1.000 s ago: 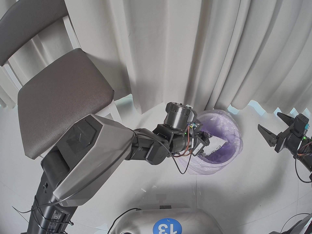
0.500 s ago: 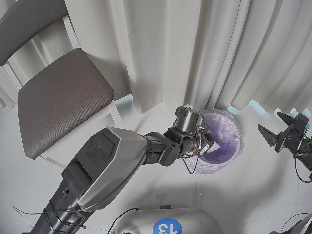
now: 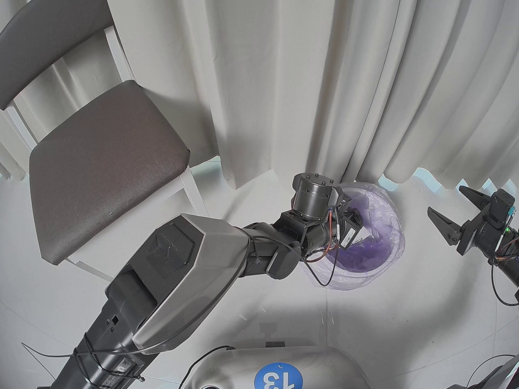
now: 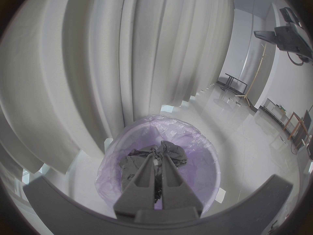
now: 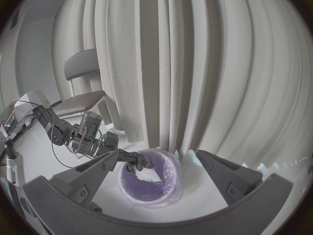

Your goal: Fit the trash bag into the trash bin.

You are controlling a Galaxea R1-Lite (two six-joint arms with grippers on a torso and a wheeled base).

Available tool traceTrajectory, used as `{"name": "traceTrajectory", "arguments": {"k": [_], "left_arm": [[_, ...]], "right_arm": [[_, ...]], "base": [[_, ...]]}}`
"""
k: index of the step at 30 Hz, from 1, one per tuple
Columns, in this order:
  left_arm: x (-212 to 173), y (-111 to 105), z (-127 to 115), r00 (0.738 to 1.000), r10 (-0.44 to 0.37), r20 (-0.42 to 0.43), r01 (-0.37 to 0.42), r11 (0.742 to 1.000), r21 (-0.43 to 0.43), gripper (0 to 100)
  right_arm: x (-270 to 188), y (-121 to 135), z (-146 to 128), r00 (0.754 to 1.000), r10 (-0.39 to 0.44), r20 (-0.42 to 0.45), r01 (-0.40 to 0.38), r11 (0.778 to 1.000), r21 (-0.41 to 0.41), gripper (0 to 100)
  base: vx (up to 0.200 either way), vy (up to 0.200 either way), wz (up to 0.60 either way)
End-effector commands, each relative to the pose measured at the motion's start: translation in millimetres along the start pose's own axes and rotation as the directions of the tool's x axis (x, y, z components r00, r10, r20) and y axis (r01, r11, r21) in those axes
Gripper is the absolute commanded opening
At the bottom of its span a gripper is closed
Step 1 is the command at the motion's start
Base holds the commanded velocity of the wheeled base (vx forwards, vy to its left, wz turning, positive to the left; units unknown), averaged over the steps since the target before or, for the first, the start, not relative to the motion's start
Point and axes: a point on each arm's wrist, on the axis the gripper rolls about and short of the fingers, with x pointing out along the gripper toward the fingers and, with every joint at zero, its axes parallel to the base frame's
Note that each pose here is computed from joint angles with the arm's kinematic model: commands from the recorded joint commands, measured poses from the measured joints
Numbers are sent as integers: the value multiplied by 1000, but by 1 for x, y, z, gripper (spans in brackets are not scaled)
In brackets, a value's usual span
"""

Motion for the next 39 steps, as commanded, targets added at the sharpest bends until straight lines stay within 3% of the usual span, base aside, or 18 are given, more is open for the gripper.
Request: {"name": "traceTrajectory", "arguments": {"k": [1,4,5,19,24,26,27,28,30,35,39], "left_arm": [[-2,-2,4,1000,10,2,-10,1000,2,0],[-2,-2,4,1000,14,0,-14,1000,2,0],[-1,-3,3,1000,17,1,-17,1000,1,100],[-6,-1,20,995,41,92,-38,999,-29,100],[-8,2,24,991,98,94,-93,994,-57,100],[-13,8,29,981,178,82,-172,982,-75,100],[-13,8,29,981,178,82,-172,982,-75,100],[-24,12,29,972,234,25,-231,970,-75,100],[-37,18,26,963,267,-43,-270,961,-65,100],[-79,30,20,941,303,-154,-319,943,-92,100],[-119,35,15,930,305,-207,-334,935,-121,100]], "right_arm": [[0,0,0,1000,1,-1,-1,1000,0,100],[0,0,0,1000,1,-1,-1,1000,-1,100],[0,0,-1,1000,1,-2,-1,1000,-1,100],[0,0,-1,1000,0,-7,0,1000,0,100],[1,0,-2,1000,0,-13,0,1000,2,100],[1,-2,-5,999,-19,-28,19,1000,-7,100],[1,-2,-5,999,-19,-28,19,1000,-7,100],[4,-8,-12,997,-45,-68,44,999,-22,100],[8,-16,-21,991,-78,-112,71,996,-57,100],[11,-40,-55,956,-150,-254,103,976,-190,100],[21,-53,-77,937,-161,-309,90,968,-233,100]], "base": [[0,0,0],[0,0,0],[0,0,0],[0,0,0],[0,0,0],[0,0,0],[0,0,0],[0,0,0],[0,0,0],[0,0,0],[0,0,0]]}}
